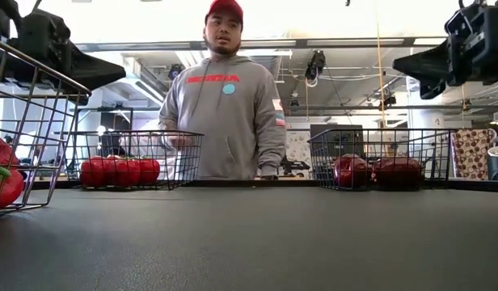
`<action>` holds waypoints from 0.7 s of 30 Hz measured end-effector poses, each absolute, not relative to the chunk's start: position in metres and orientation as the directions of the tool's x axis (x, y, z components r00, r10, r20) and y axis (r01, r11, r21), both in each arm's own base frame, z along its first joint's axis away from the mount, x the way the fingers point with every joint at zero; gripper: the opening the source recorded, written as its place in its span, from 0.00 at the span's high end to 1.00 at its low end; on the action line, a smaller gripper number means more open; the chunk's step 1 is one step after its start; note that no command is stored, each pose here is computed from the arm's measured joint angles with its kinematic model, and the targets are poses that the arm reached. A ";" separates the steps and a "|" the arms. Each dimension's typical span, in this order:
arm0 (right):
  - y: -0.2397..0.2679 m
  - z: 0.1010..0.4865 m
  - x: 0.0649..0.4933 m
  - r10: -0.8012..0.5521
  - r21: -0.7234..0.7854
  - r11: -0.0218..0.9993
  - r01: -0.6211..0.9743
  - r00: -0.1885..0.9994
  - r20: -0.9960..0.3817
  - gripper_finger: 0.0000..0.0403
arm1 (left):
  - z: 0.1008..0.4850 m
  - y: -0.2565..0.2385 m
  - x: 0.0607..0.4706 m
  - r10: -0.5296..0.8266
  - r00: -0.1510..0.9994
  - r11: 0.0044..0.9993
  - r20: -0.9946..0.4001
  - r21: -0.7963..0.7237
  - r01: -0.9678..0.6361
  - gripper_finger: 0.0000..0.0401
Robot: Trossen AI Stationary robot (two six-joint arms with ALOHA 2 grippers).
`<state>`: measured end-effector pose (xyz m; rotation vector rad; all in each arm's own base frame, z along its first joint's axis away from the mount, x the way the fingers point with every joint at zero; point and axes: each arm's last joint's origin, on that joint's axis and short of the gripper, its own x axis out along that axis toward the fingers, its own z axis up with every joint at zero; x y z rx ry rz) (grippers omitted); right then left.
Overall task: Sort produce into baskets
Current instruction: Return to Home Position
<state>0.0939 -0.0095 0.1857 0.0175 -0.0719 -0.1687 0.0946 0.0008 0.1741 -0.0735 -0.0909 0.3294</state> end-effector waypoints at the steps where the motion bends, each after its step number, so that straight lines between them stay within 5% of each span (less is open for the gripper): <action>1: -0.009 0.183 0.095 -0.152 0.031 0.988 0.151 0.986 0.070 0.98 | 0.174 0.000 0.095 0.300 0.951 0.952 0.077 -0.083 -0.294 0.91; 11: -0.009 0.168 0.099 -0.124 0.105 0.987 0.123 0.992 0.005 0.97 | 0.171 -0.005 0.097 0.119 0.992 0.992 0.051 -0.036 -0.118 0.91; 21: -0.009 0.167 0.099 -0.132 -0.022 0.991 0.132 0.991 -0.004 0.97 | 0.167 -0.007 0.100 0.089 0.996 0.995 0.001 -0.034 -0.089 0.91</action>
